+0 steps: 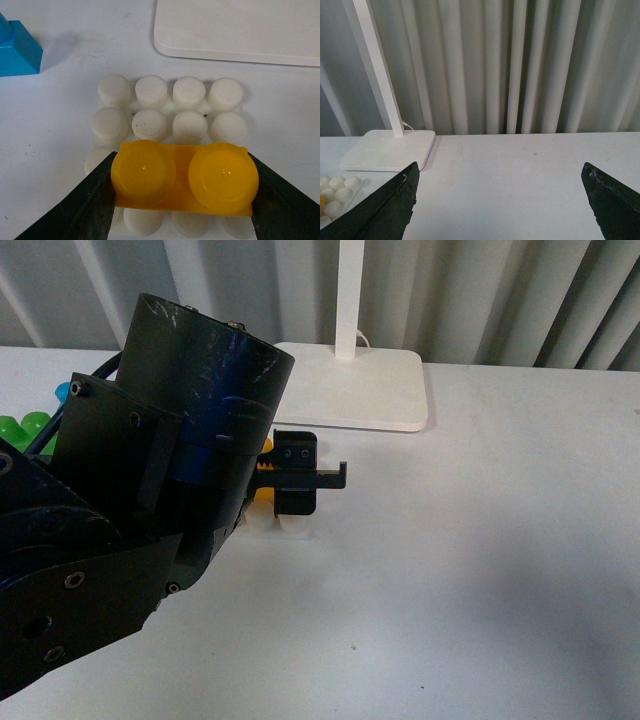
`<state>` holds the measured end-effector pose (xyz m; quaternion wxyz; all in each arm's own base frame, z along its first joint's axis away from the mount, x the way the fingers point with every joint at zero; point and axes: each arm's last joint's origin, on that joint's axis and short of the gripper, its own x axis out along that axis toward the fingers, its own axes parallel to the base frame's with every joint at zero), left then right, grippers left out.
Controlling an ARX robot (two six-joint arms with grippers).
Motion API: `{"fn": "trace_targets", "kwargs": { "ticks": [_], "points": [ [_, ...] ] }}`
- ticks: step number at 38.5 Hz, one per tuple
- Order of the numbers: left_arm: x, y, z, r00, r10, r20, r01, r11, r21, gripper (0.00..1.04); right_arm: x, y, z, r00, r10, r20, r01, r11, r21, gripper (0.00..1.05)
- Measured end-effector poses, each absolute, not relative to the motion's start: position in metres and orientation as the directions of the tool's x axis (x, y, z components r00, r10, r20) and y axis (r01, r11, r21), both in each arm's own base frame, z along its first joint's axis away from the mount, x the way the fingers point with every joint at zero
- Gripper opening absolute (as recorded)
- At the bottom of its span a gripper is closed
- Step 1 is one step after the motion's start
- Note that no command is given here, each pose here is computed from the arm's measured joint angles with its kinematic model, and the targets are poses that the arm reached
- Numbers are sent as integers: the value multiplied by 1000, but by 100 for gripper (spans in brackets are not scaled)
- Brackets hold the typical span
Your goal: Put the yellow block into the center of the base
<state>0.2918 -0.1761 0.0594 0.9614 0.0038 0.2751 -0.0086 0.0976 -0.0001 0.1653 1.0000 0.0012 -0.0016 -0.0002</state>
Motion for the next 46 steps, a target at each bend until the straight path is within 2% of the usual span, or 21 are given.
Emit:
{"fn": "trace_targets", "kwargs": {
  "ticks": [46],
  "points": [
    [296, -178, 50, 840, -23, -542, 47, 998, 31, 65, 98, 0, 165, 1000, 0, 3, 0, 1000, 2, 95]
  ]
}}
